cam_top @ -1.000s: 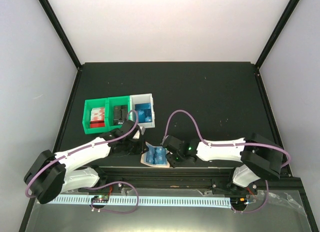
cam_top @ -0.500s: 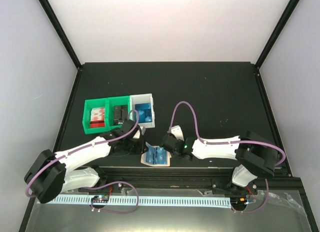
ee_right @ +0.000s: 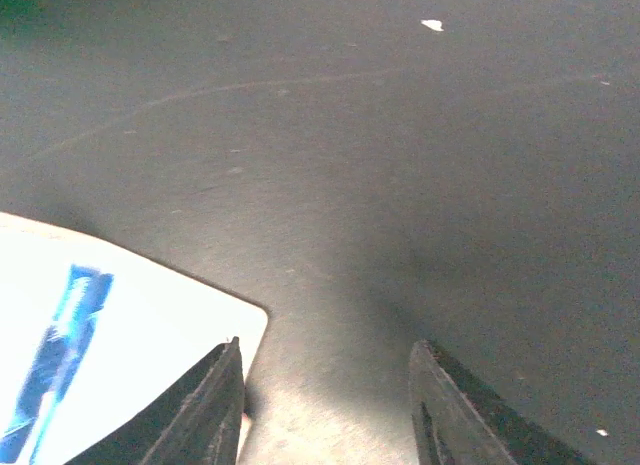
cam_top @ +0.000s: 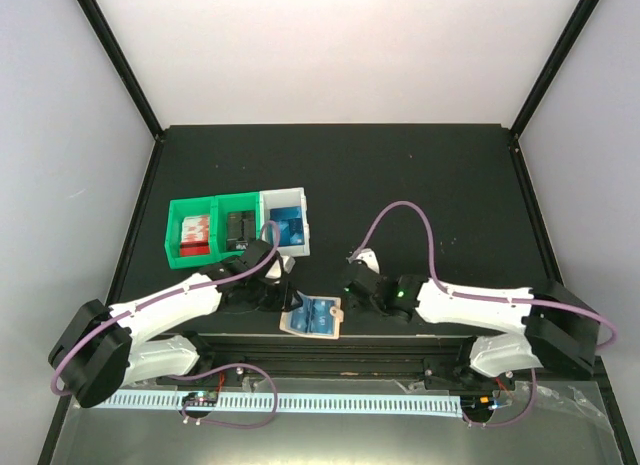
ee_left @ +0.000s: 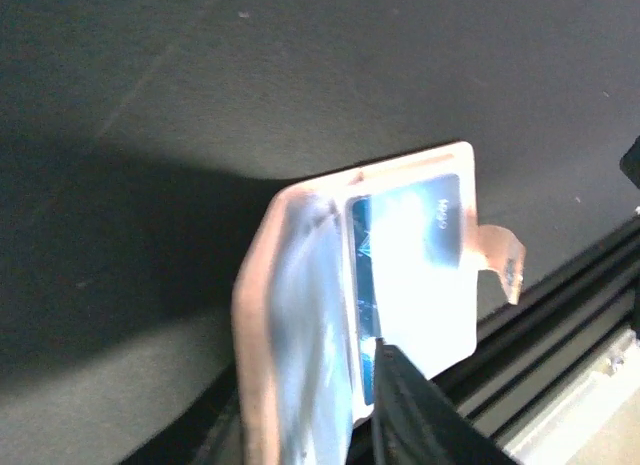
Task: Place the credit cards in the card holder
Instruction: Close the card holder at the center of the board.
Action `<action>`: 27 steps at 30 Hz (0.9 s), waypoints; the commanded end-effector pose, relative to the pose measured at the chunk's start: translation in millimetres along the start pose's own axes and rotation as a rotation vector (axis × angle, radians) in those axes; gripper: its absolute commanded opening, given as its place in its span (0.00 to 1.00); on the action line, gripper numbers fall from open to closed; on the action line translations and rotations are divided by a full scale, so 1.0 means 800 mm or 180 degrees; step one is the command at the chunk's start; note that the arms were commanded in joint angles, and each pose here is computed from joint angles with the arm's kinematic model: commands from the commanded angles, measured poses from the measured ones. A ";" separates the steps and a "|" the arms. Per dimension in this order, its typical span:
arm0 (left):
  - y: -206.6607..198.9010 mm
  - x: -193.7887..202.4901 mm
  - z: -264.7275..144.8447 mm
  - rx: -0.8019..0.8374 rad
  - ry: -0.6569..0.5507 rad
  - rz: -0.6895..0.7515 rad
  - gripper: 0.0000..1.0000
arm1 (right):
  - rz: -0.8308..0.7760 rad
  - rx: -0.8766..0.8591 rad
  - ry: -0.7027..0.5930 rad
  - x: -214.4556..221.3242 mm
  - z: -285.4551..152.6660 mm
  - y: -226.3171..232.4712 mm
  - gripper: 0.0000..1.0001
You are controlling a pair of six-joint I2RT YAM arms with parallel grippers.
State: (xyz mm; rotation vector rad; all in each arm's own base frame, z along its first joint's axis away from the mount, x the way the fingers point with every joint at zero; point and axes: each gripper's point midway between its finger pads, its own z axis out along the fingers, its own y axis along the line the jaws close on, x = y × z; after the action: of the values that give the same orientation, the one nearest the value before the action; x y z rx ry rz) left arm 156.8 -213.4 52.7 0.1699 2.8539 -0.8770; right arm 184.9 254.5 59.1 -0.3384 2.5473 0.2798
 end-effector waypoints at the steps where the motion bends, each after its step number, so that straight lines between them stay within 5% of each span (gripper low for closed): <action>1: -0.034 -0.002 -0.005 0.0400 0.0070 0.0113 0.35 | 0.0261 -0.0640 0.0083 -0.003 -0.022 0.037 0.50; 11: -0.065 -0.002 -0.013 0.0797 0.0108 0.0151 0.44 | 0.0012 -0.0729 0.0364 0.012 -0.010 0.059 0.62; 18: -0.068 0.001 -0.010 0.0844 0.0160 0.0040 0.39 | -0.0373 -0.0402 0.0427 0.022 0.004 0.070 0.73; 27: -0.065 0.002 -0.007 0.0813 0.0168 -0.0019 0.36 | -0.0551 0.0180 0.0517 0.049 0.016 0.048 0.75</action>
State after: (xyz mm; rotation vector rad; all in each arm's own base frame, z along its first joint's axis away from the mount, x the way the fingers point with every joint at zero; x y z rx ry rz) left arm 147.5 -246.6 80.3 0.2069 2.7978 -1.2096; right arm 141.6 304.3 31.5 -0.6260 2.6821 0.2896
